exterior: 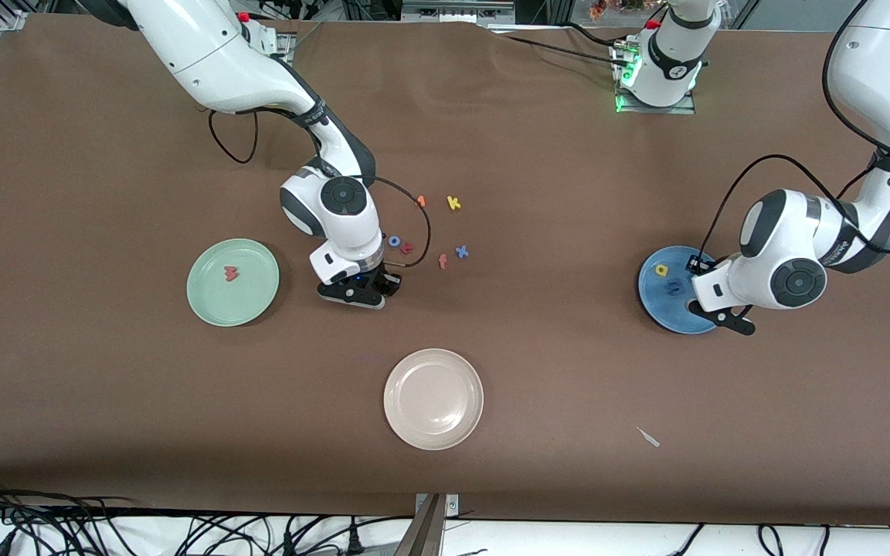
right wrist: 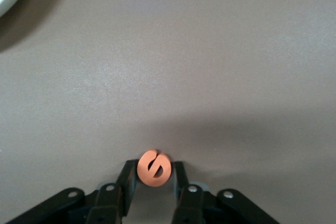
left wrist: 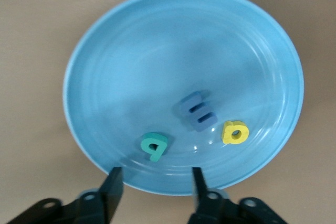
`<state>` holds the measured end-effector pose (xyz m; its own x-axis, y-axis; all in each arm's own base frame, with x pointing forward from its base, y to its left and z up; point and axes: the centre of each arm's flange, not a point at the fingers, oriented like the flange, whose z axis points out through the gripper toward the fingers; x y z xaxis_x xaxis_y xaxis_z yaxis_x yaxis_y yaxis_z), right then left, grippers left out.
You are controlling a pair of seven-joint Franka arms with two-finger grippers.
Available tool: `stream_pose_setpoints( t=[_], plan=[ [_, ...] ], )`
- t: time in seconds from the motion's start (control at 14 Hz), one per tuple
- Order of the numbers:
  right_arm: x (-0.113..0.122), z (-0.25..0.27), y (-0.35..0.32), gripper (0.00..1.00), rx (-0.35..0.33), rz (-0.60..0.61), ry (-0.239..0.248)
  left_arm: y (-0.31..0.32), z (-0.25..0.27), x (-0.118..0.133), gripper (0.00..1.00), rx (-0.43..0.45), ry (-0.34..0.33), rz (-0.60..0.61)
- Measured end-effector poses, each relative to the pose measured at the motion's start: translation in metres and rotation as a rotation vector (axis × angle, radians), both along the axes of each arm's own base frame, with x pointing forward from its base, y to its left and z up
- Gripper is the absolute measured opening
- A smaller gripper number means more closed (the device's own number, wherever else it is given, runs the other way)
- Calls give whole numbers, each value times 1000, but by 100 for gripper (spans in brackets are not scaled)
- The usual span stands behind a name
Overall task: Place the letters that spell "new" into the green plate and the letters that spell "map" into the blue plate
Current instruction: 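Drop the b on the blue plate while the right gripper lifts the 6, then place the 6 on the green plate while the left gripper returns to rest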
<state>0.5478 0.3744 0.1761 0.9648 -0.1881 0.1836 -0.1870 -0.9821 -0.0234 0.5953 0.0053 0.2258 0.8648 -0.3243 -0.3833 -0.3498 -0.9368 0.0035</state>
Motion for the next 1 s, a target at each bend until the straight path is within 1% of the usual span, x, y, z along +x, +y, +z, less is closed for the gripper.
stream_pose_setpoints(
  t=[0.21,0.29,0.43,0.57,0.79,0.93,1.0],
  plan=[
    [0,0,0,29,0,1,-1,16,42,18,94,46,33,48],
    [0,0,0,29,0,1,-1,22,59,26,100,58,34,64],
    [0,0,0,29,0,1,-1,33,90,37,100,73,25,94],
    [7,1,-7,29,-8,1,-9,46,109,43,100,84,22,120],
    [24,5,-32,29,-57,27,0,72,127,48,100,89,-2,172],
    [32,16,-44,29,-101,59,16,90,149,46,100,63,-31,261],
    [36,25,-52,29,-126,78,24,99,169,43,100,41,-62,323]
  ],
)
